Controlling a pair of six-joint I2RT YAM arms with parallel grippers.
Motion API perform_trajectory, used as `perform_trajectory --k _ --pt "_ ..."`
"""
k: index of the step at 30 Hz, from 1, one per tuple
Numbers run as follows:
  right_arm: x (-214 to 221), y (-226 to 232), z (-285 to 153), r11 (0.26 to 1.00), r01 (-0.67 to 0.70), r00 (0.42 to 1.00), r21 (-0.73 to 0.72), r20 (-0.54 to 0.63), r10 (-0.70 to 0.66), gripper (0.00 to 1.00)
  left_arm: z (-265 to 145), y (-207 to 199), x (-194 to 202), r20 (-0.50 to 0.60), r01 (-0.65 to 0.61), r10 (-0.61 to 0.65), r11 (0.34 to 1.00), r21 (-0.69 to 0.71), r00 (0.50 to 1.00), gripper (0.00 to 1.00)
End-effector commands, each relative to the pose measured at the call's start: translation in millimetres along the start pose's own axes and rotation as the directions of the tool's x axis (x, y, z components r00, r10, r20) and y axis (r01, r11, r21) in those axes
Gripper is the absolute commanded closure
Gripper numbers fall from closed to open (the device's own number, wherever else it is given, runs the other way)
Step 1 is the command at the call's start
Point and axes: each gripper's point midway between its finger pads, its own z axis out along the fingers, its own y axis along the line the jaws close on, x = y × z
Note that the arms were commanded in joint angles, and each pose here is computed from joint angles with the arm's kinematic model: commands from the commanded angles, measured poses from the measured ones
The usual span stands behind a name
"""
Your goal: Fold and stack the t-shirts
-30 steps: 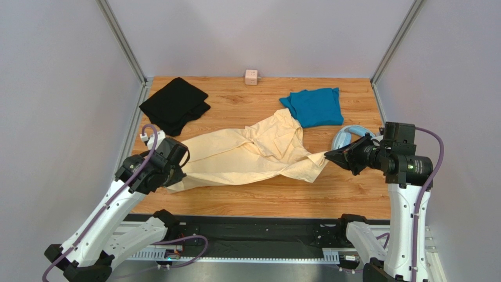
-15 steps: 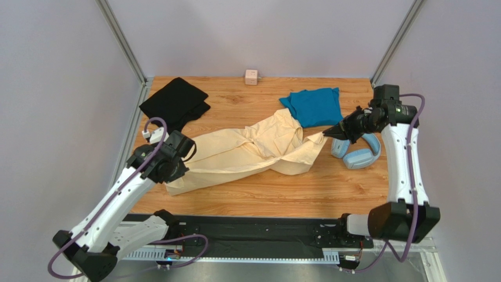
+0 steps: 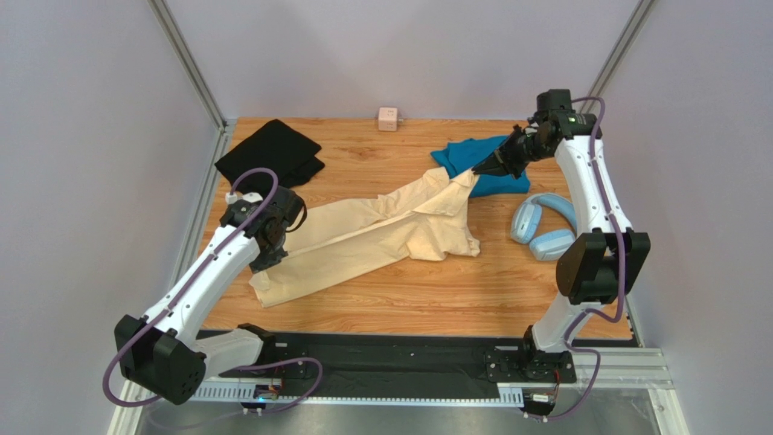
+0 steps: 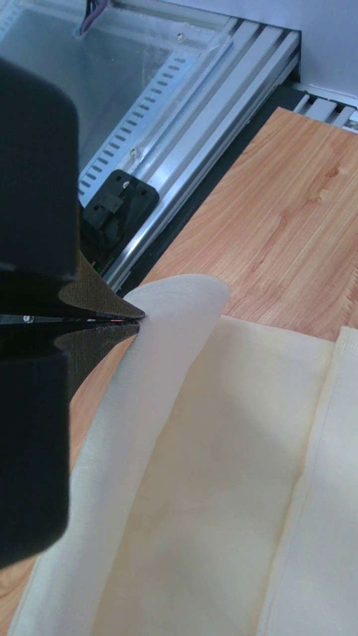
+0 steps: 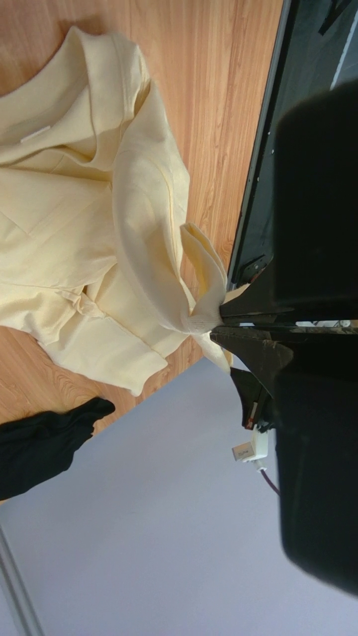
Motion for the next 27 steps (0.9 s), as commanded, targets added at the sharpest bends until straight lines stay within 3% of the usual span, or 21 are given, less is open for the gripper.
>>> perform_trajectory --k 1,6,27 --pt "15.6 24.6 20.8 0.994 0.108 0.993 -0.022 -0.050 -0.109 1.00 -5.1 35.4 24.1 -0.138 -0.194 0.180 0.976 -0.098 0.974 1.00" --pt "24.9 18.1 47.5 0.993 0.116 0.989 0.026 -0.090 -0.114 1.00 5.5 23.3 28.1 -0.201 -0.250 0.226 0.963 -0.103 0.953 1.00" --pt "-11.5 20.2 97.2 0.987 0.132 0.989 0.086 -0.072 -0.126 1.00 38.7 -12.8 -4.4 -0.247 -0.354 0.317 0.926 -0.127 0.916 1.00"
